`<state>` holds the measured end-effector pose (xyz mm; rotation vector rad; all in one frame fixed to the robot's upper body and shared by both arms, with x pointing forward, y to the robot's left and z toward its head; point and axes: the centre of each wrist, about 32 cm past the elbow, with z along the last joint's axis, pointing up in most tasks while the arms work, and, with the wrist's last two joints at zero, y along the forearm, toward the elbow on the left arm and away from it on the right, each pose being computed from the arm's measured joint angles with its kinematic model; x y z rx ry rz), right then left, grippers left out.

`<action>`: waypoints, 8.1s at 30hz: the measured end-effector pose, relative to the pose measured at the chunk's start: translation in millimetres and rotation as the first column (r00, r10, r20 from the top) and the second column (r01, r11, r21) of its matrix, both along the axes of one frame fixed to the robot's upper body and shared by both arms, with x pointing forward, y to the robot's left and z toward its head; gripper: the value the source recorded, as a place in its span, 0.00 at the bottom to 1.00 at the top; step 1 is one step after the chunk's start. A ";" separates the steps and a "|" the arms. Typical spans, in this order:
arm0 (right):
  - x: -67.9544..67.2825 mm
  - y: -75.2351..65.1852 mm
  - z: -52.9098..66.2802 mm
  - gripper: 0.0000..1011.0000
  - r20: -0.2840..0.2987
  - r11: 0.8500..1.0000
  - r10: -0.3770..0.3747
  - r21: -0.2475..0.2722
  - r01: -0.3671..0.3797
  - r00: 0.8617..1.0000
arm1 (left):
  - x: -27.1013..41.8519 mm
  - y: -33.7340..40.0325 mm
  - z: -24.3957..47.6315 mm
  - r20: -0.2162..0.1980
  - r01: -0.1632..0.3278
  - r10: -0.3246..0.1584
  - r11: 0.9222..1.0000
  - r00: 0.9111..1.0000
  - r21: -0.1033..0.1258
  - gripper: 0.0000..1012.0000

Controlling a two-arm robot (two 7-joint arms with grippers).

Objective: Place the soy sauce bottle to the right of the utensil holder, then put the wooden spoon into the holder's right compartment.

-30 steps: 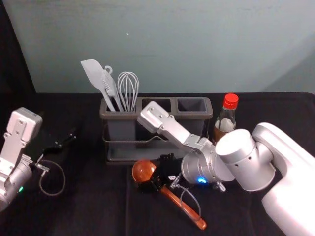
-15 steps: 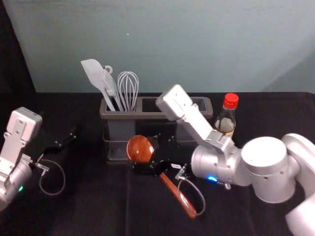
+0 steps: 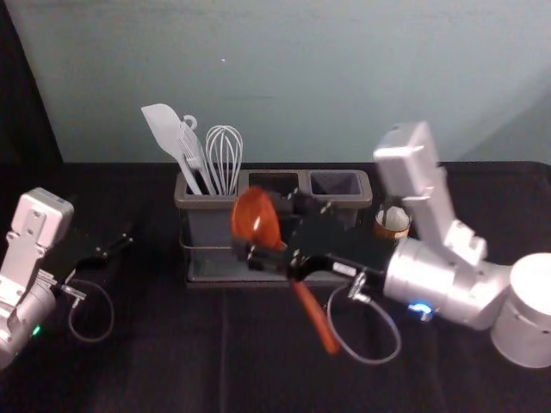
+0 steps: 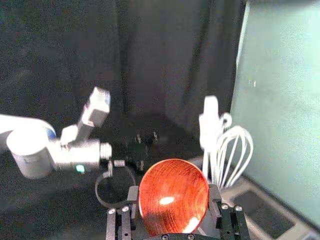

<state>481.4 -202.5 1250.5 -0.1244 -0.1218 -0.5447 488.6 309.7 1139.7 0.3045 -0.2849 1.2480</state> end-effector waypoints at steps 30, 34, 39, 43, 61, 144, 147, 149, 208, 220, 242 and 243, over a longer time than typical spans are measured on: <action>74.8 -29.0 61.3 0.83 0.241 0.969 -0.060 0.246 -0.001 0.969 | 0.0 0.0 0.0 0.000 0.000 0.000 1.000 1.000 0.000 1.00; 91.6 -25.5 61.8 0.83 0.237 0.971 -0.069 0.240 0.011 0.969 | 0.0 0.0 0.0 0.000 0.000 0.000 1.000 1.000 0.000 1.00; 109.6 -23.7 59.7 0.83 0.227 0.973 -0.081 0.231 0.027 0.970 | 0.0 0.0 0.0 0.000 0.000 0.000 1.000 1.000 0.000 1.00; 120.6 -24.3 57.7 0.83 0.223 0.973 -0.093 0.227 0.041 0.971 | 0.0 0.0 0.0 0.000 0.000 0.000 1.000 1.000 0.000 1.00; 132.0 -27.0 43.8 0.83 0.202 0.979 -0.111 0.190 0.073 0.973 | 0.0 0.0 0.0 0.000 0.000 0.000 1.000 1.000 0.000 1.00; 80.1 -71.7 4.2 0.83 0.079 0.971 -0.209 0.131 0.198 0.975 | 0.0 0.0 0.0 0.000 0.000 0.000 1.000 1.000 0.000 1.00; 80.6 -69.9 2.8 0.83 0.076 0.972 -0.208 0.127 0.198 0.975 | 0.0 0.0 0.0 0.000 0.000 0.000 1.000 1.000 0.000 1.00; 80.8 -69.0 2.2 0.83 0.076 0.972 -0.208 0.125 0.197 0.975 | 0.0 0.0 0.0 0.000 0.000 0.000 1.000 1.000 0.000 1.00; 81.0 -61.0 -11.3 0.83 0.048 0.978 -0.196 0.082 0.191 0.980 | 0.0 0.0 0.0 0.000 0.000 0.000 1.000 1.000 0.000 1.00; 80.9 -60.9 -11.1 0.97 0.048 0.978 -0.196 0.082 0.192 0.979 | 0.0 0.0 0.0 0.000 0.000 0.000 1.000 1.000 0.000 1.00; 63.7 -71.6 -4.3 0.99 0.103 0.958 -0.279 0.104 0.268 0.955 | 0.0 0.0 0.0 0.000 0.000 0.000 1.000 1.000 0.000 1.00; 61.6 -72.1 -2.9 0.99 0.111 0.956 -0.284 0.106 0.273 0.952 | 0.0 0.0 0.0 0.000 0.000 0.000 1.000 1.000 0.000 1.00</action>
